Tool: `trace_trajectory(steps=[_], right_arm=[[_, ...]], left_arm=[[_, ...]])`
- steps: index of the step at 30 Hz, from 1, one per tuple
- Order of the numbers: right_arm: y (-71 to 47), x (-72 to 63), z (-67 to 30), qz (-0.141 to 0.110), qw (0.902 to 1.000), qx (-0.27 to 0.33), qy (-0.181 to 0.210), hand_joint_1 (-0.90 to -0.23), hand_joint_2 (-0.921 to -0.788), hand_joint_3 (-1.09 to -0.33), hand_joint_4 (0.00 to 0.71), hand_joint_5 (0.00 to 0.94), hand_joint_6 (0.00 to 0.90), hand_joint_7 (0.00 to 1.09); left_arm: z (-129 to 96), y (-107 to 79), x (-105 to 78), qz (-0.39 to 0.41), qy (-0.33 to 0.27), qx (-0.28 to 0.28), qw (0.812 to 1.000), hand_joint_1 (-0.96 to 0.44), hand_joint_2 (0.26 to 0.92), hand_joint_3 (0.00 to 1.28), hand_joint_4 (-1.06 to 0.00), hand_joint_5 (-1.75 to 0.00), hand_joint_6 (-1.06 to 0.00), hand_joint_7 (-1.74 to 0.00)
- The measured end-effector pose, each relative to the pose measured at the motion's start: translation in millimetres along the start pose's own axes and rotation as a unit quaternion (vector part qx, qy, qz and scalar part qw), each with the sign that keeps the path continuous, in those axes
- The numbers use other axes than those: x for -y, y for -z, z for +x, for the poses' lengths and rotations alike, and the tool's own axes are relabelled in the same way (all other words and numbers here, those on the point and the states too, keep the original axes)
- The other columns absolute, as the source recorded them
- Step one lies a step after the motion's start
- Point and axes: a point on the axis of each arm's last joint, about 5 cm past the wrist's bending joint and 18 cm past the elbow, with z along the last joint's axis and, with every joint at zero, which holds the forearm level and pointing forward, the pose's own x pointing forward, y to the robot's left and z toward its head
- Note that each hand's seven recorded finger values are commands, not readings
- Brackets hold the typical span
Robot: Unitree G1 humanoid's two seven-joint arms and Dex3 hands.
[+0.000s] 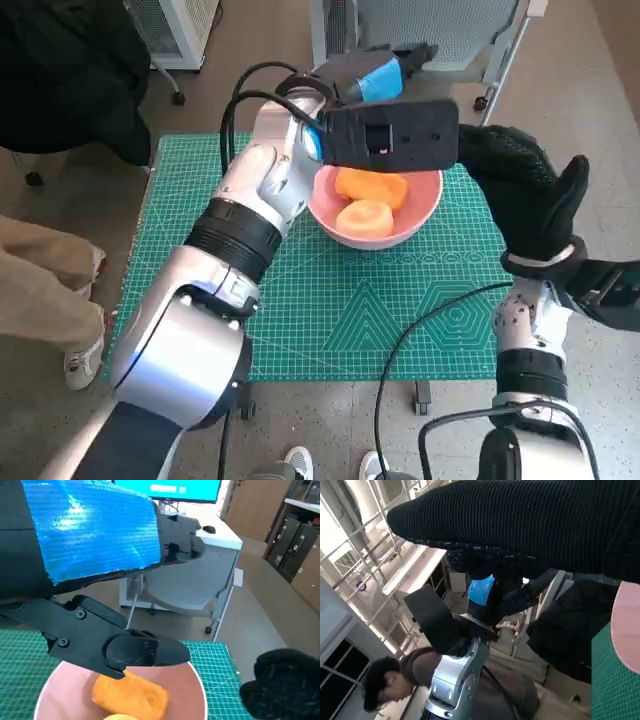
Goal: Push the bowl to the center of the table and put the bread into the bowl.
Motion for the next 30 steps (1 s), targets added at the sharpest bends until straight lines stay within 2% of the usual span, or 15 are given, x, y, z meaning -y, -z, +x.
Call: trace_trajectory(steps=[30], right_arm=[[2.1,-0.1,3.5,0.002,1.0000,-0.001,-0.008,-0.666,-0.921,-0.618,0.159,0.002,0.189,0.02]], left_arm=[[-0.9,6.6,-1.0,0.005,0.001,-0.015,1.000,-0.92,0.921,0.36,0.00,0.00,-0.07,0.00]])
